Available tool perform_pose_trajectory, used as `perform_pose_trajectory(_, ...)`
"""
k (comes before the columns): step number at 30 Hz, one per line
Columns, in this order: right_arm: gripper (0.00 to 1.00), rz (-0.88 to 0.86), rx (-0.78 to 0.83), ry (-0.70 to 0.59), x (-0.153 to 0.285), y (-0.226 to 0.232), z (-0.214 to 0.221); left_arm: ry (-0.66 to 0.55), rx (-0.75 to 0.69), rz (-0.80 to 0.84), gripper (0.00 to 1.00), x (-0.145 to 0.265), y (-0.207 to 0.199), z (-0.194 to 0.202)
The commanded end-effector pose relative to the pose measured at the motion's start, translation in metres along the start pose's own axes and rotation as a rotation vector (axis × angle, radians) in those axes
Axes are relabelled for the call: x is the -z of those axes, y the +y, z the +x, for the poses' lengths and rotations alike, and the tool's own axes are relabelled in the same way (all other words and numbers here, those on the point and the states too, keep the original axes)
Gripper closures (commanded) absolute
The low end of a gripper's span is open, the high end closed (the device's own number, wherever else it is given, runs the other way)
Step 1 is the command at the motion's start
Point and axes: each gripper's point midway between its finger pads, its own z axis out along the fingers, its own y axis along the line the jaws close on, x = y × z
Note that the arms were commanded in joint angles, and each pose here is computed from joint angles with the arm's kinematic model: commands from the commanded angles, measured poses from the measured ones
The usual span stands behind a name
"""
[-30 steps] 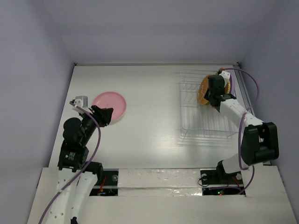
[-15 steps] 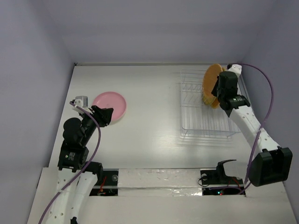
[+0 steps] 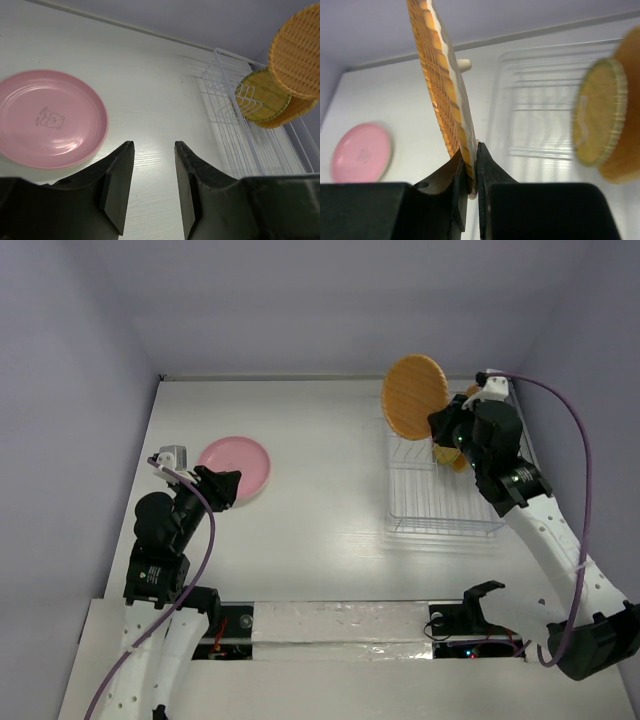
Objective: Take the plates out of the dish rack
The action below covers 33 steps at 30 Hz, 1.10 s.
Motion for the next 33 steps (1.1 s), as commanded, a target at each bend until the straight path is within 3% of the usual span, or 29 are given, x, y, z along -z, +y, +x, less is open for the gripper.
perform_pose_trajectory(1, 1.0, -0.243, -0.041, -0.024, 0.0, 0.067, -0.006, -0.054, -0.014, 0.036, 0.65, 0.001, -0.009, -0.016)
perform_pose_trajectory(8, 1.0, -0.539, -0.094, 0.213, -0.021, 0.156, 0.084, -0.053, -0.014, 0.03, 0.65, 0.001, -0.008, -0.016)
perform_pose_trajectory(13, 1.0, -0.641, -0.045, 0.427, -0.027, 0.193, 0.165, -0.057, -0.015, 0.032, 0.65, 0.001, -0.009, -0.017)
perform_pose_trajectory(17, 1.0, -0.614, -0.006, 0.575, -0.035, 0.184, 0.225, -0.057, -0.015, 0.032, 0.65, 0.002, -0.009, -0.017)
perform_pose_trajectory(25, 0.98, -0.465, 0.03, 0.678, -0.041, 0.141, 0.282, -0.058, -0.015, 0.038, 0.65, 0.002, -0.01, -0.017)
perform_pose_trajectory(27, 0.93, -0.396, 0.044, 0.687, -0.045, 0.126, 0.294, -0.06, -0.016, 0.039, 0.65, 0.002, -0.01, -0.018)
perform_pose_trajectory(33, 0.66, -0.222, 0.083, 0.669, -0.054, 0.091, 0.304, -0.057, -0.015, 0.039, 0.64, 0.002, -0.01, -0.017)
